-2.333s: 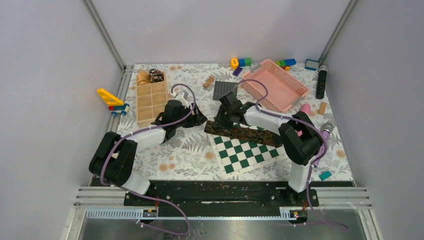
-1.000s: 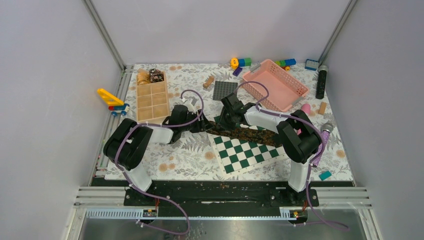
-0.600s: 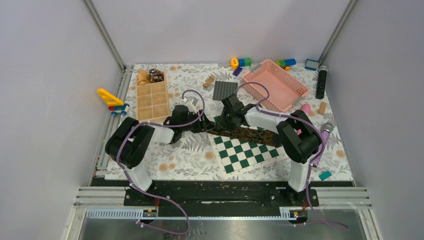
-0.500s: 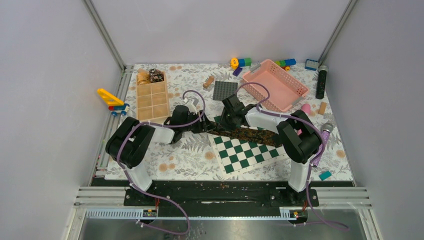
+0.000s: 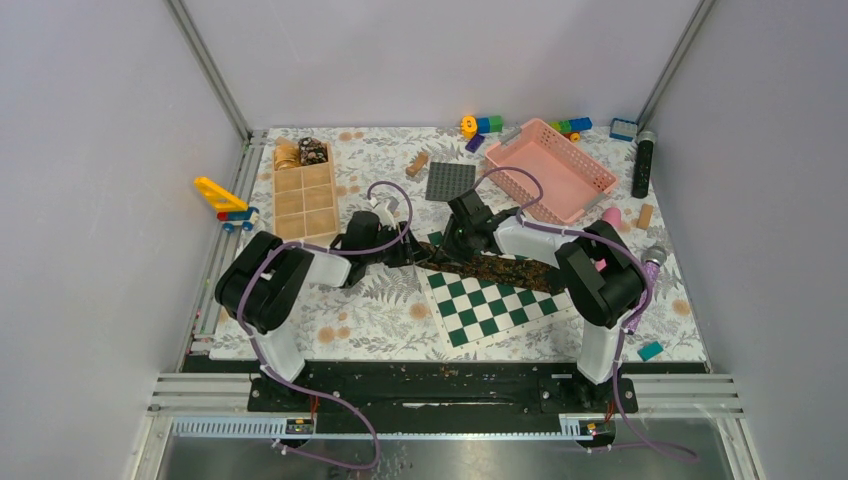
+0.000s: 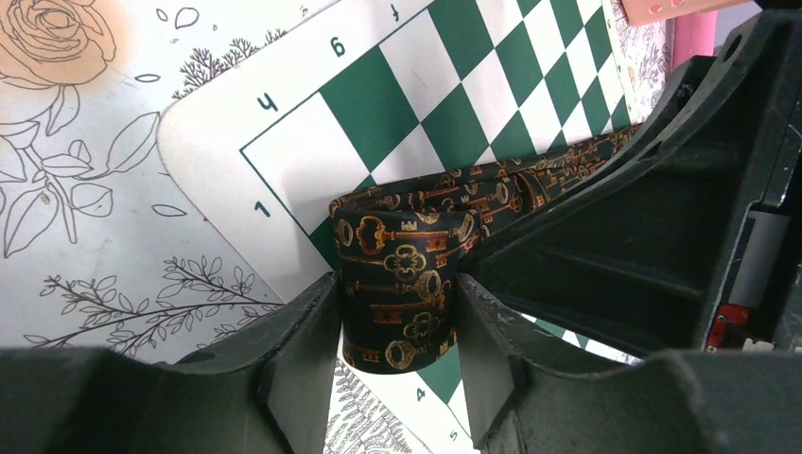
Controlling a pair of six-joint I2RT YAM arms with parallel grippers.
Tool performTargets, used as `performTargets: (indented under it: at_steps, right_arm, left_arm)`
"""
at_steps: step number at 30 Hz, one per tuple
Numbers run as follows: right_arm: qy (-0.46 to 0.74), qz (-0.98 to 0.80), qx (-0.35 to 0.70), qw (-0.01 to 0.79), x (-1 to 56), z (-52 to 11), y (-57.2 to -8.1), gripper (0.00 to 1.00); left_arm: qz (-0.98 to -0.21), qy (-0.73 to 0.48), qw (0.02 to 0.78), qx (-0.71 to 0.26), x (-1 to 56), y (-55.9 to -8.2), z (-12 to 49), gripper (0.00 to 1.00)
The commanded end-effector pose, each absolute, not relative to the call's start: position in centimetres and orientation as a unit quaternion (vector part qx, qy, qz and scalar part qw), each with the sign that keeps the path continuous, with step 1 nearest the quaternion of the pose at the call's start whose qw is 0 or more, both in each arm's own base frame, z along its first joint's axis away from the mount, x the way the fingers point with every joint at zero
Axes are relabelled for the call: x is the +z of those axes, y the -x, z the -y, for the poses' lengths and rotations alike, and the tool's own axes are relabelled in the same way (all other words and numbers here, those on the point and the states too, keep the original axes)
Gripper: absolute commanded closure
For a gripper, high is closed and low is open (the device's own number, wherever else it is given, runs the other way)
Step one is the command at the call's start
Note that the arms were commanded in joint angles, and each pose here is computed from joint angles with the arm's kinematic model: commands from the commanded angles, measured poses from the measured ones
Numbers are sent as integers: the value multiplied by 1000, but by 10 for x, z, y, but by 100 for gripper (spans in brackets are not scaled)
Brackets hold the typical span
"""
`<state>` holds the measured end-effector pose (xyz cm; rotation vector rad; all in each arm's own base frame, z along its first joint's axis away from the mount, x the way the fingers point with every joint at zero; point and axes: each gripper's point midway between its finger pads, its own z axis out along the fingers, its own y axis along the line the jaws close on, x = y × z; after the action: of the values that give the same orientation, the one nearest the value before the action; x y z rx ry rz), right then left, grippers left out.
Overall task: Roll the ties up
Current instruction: Roll the tie at the center of the board.
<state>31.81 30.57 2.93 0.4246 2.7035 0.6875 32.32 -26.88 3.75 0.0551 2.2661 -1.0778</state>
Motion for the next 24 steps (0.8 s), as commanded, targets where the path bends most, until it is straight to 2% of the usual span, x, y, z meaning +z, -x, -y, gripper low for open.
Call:
performTargets:
  at_steps: [1, 7, 12, 14, 18, 24]
  right_arm:
    - [-154, -953, 211, 152, 17, -288, -310, 68]
    - [-137, -947, 233, 175, 40, -288, -314, 62]
    - [-112, -933, 253, 232, 87, -277, -318, 43]
    - [-106, -929, 248, 255, 103, -266, -317, 39]
    - [-105, -921, 232, 294, 123, -238, -308, 35]
    - [-107, -920, 198, 321, 130, -202, -293, 35]
  left_arm:
    - [-838, -42, 327, -436, 57, -332, 286, 56]
    - [-840, -40, 327, -430, 57, -334, 285, 58]
    - [-852, -36, 329, -405, 61, -336, 278, 59]
    - [-863, -31, 329, -384, 62, -338, 272, 59]
    - [-881, -25, 335, -334, 68, -345, 259, 59]
    - [-901, -36, 344, -261, 77, -353, 244, 60]
